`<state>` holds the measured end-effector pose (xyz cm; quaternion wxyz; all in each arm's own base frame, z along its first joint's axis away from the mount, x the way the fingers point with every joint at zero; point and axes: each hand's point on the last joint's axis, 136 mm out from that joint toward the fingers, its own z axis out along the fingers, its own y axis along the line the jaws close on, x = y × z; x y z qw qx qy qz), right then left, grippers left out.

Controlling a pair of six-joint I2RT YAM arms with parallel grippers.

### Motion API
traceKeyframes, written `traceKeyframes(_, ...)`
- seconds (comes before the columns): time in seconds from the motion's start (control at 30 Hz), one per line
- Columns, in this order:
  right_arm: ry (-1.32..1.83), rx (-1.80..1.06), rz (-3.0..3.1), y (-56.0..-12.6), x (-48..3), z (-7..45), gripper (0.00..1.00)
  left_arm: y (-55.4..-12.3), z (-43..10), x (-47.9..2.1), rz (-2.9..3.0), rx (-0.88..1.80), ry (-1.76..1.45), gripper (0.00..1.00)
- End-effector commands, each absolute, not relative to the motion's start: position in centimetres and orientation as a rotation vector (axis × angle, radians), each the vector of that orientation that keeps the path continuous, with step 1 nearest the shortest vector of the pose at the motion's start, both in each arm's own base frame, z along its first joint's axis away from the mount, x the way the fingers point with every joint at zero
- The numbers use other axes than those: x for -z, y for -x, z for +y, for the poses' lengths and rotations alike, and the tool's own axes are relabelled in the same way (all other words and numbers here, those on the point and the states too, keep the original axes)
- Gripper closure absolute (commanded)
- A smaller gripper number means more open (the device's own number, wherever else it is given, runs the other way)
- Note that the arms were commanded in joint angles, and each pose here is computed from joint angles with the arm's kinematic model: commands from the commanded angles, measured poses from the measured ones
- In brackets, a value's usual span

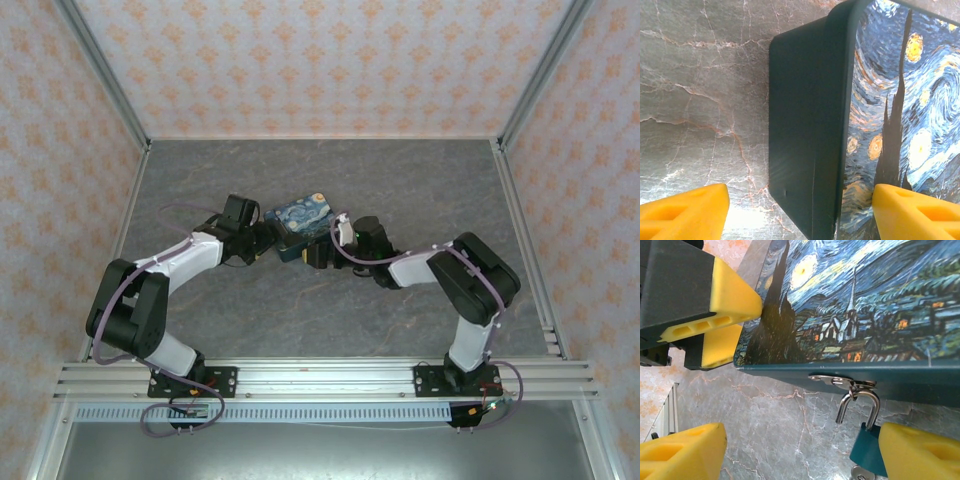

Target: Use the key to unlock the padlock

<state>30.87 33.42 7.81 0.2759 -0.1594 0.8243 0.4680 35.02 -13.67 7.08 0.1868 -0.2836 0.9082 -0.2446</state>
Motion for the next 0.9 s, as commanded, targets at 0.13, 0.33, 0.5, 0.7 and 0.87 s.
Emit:
traceKeyframes(0.13,0.477,-1.239,2.249,-31.2,-6.5,33.9,0.2,-34.2,-13.2,-5.7,2.597,0.66,0.809,0.25)
traceKeyframes(0.33,0.474,-1.269,2.221,-31.5,-6.7,34.4,0.2,-34.1,-13.6,-5.9,2.588,0.702,0.819,0.25)
traceKeyframes(0.5,0.473,-1.325,2.179,-31.7,-7.1,34.9,0.24,-34.0,-13.5,-5.7,2.591,0.698,0.823,0.25)
traceKeyframes(0.7,0.413,-1.372,2.136,-32.3,-7.6,34.5,0.35,-33.8,-13.5,-5.6,2.594,0.7,0.827,0.25)
traceKeyframes(0.87,0.369,-1.406,2.104,-32.7,-7.8,33.9,0.47,-33.8,-13.4,-5.6,2.591,0.696,0.828,0.25)
